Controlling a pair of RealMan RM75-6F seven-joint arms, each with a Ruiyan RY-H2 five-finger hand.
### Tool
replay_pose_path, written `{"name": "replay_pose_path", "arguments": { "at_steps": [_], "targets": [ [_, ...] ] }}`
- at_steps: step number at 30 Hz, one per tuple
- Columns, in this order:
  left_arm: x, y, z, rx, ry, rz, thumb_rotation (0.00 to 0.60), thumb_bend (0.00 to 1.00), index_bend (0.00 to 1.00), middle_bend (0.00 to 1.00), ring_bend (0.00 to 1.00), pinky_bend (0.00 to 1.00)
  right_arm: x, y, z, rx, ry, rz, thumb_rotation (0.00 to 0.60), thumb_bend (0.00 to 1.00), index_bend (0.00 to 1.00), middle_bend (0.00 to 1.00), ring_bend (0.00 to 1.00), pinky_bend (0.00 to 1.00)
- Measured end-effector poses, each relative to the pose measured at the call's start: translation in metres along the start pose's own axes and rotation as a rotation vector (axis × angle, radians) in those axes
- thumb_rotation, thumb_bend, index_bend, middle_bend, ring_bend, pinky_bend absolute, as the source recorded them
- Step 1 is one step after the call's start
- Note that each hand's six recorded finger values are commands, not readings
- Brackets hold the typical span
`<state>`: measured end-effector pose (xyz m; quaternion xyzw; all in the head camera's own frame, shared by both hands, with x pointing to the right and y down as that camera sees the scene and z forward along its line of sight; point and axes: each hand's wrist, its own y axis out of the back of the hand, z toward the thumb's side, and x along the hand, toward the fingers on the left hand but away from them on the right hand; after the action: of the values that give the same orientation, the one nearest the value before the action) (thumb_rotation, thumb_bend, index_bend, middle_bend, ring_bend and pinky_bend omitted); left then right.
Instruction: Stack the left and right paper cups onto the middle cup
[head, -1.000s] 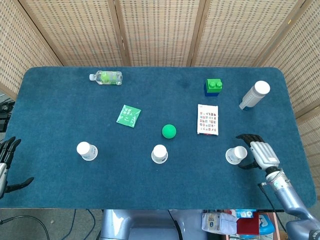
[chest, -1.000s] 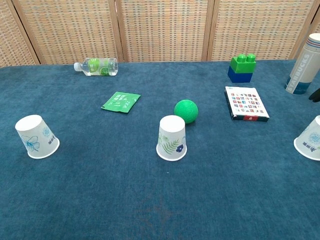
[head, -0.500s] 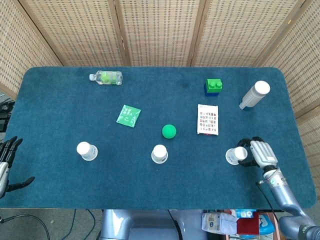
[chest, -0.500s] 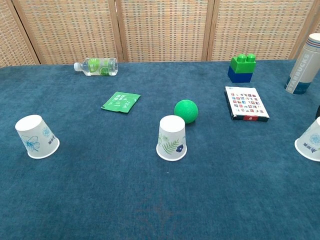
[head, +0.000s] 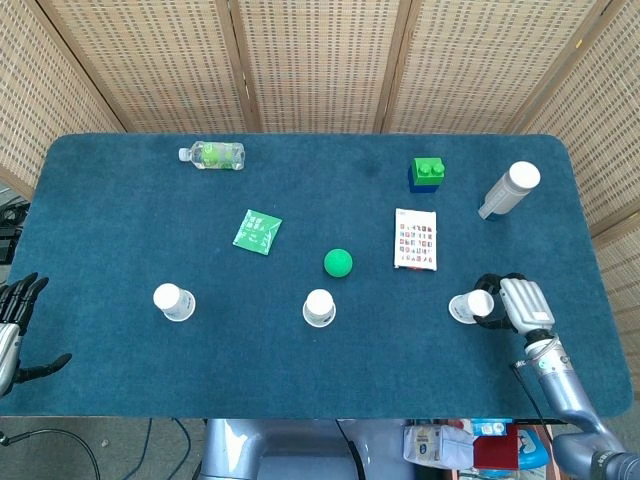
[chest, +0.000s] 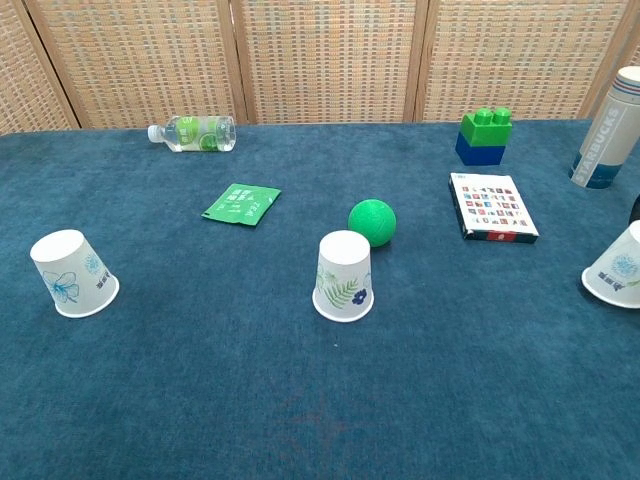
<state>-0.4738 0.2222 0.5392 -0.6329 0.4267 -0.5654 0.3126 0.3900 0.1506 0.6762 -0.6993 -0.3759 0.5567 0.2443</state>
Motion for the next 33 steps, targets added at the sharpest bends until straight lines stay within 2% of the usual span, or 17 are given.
{"name": "replay_pose_path", "arguments": {
  "at_steps": [6,13,18,24,33],
  "targets": [
    [0.001,-0.001,0.0,-0.002,0.001,-0.009,0.6,0.12,0.0,0.0,0.0,0.0,0.0,0.021,0.042,-0.015,0.118,-0.038,0.6,0.43,0.53,0.57,0.46,0.3],
    [0.003,0.001,-0.003,-0.01,0.011,-0.007,0.6,0.11,0.0,0.0,0.0,0.0,-0.005,0.052,0.13,0.038,0.3,-0.07,0.6,0.44,0.53,0.57,0.46,0.3],
    [0.003,0.0,-0.006,-0.013,0.014,-0.014,0.6,0.11,0.0,0.0,0.0,0.0,-0.01,0.061,0.185,0.092,0.384,-0.066,0.6,0.45,0.53,0.57,0.46,0.3],
    [0.005,0.0,-0.011,-0.028,0.025,-0.019,0.6,0.11,0.0,0.0,0.0,0.0,-0.016,0.055,0.233,0.13,0.422,-0.037,0.6,0.45,0.53,0.57,0.46,0.3],
    [0.008,-0.002,-0.014,-0.029,0.024,-0.035,0.6,0.12,0.0,0.0,0.0,0.0,-0.023,0.02,0.277,0.141,0.409,0.07,0.6,0.45,0.53,0.57,0.46,0.3]
  ]
}}
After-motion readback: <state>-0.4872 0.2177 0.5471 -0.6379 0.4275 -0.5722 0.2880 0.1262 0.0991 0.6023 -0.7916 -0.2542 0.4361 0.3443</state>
